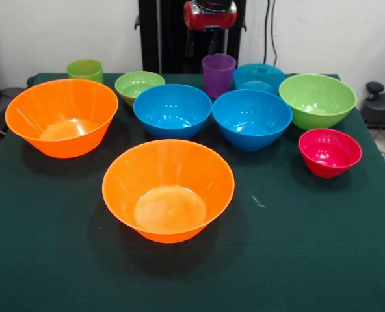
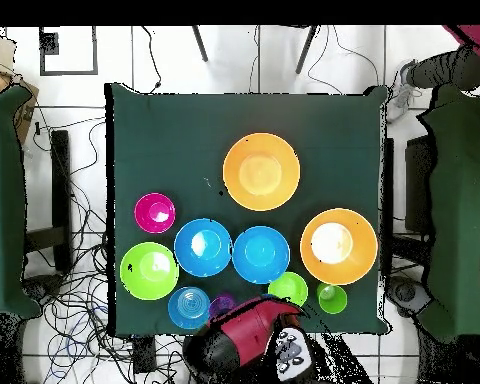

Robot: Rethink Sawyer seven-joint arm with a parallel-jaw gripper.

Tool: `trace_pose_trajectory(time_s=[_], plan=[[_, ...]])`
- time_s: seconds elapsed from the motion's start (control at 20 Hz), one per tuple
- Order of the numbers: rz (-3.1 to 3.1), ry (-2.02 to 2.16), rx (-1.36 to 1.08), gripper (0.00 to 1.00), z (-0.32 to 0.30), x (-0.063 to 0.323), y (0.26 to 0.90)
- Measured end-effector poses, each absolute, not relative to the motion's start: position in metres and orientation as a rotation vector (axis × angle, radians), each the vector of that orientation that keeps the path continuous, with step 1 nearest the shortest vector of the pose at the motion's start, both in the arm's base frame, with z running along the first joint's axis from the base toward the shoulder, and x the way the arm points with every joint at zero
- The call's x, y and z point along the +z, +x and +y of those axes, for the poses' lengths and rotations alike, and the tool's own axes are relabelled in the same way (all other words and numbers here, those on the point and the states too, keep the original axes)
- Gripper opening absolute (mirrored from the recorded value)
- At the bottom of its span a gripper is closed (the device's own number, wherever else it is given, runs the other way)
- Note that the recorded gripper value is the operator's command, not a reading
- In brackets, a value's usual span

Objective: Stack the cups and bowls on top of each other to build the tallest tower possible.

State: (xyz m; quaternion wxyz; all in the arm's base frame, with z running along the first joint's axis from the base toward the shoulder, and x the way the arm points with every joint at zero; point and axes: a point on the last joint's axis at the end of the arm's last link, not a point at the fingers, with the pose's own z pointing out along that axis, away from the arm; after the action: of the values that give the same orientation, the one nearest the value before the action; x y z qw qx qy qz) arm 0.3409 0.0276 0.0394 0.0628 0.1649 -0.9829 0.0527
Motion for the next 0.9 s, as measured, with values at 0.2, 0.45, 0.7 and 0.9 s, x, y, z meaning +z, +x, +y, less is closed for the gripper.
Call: trace_pose_trajectory(time_s=[0.2,0.45,0.7,0.9], plan=[[-2.946,0.516,0.148,1.00,0.029,0.028,0.324],[-2.905,0.505,0.154,1.00,0.025,0.020,0.306],[-2.879,0.502,0.154,1.00,0.023,0.013,0.293],[-2.871,0.495,0.157,1.00,0.020,0.010,0.286]])
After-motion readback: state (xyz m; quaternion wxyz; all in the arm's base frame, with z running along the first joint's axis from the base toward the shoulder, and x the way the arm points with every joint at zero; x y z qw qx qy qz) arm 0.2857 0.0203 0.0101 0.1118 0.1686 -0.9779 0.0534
